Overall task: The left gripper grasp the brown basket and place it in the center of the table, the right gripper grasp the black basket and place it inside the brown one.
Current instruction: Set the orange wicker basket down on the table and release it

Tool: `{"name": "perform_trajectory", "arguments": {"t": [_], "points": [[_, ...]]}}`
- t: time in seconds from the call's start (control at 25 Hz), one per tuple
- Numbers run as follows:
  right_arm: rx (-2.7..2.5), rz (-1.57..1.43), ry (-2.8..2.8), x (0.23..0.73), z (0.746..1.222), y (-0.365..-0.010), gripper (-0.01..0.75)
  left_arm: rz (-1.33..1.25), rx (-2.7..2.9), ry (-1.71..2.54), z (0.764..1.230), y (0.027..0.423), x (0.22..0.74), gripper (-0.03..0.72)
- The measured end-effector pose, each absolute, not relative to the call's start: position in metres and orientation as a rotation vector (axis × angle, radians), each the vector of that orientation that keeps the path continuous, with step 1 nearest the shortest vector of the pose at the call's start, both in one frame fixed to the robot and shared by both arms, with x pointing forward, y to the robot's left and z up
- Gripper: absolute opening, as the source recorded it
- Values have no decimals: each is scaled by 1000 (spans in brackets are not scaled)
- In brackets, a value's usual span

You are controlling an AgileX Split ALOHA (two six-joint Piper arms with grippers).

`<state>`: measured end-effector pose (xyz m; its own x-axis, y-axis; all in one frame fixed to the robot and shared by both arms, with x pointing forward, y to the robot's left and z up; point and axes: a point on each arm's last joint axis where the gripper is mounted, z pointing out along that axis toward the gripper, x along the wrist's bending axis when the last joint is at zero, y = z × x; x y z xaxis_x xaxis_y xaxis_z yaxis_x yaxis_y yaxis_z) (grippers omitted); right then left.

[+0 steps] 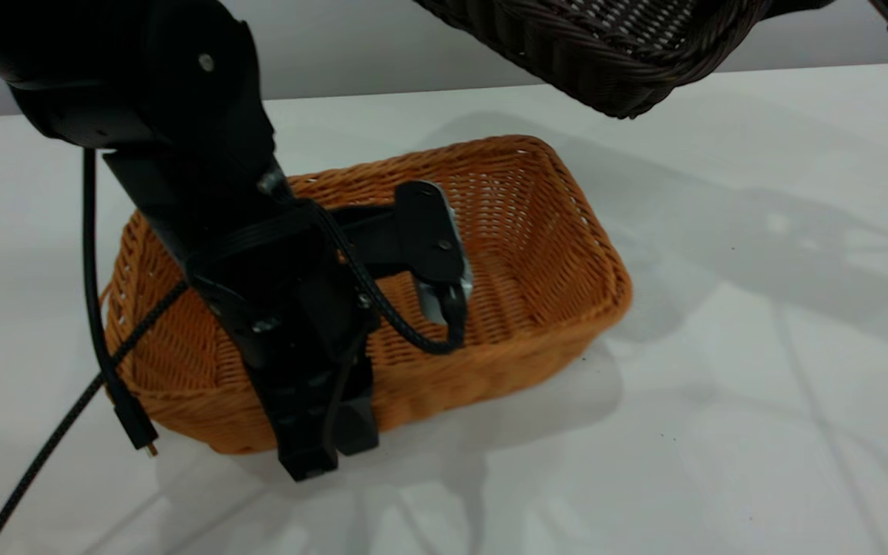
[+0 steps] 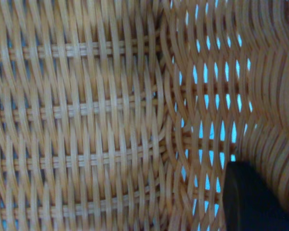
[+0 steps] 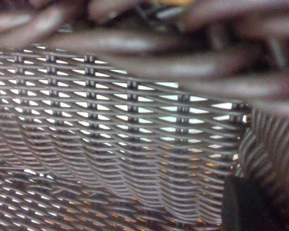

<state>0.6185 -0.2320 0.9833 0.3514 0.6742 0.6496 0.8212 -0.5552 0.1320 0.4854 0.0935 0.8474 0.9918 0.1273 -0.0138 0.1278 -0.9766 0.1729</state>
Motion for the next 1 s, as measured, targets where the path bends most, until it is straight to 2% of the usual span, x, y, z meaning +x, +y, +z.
{"name": "perform_trajectory", "arguments": {"t": [1.0], "points": [[-2374, -937, -1442, 615, 981, -233, 118, -61, 2968, 172, 848, 86, 476, 111]]}}
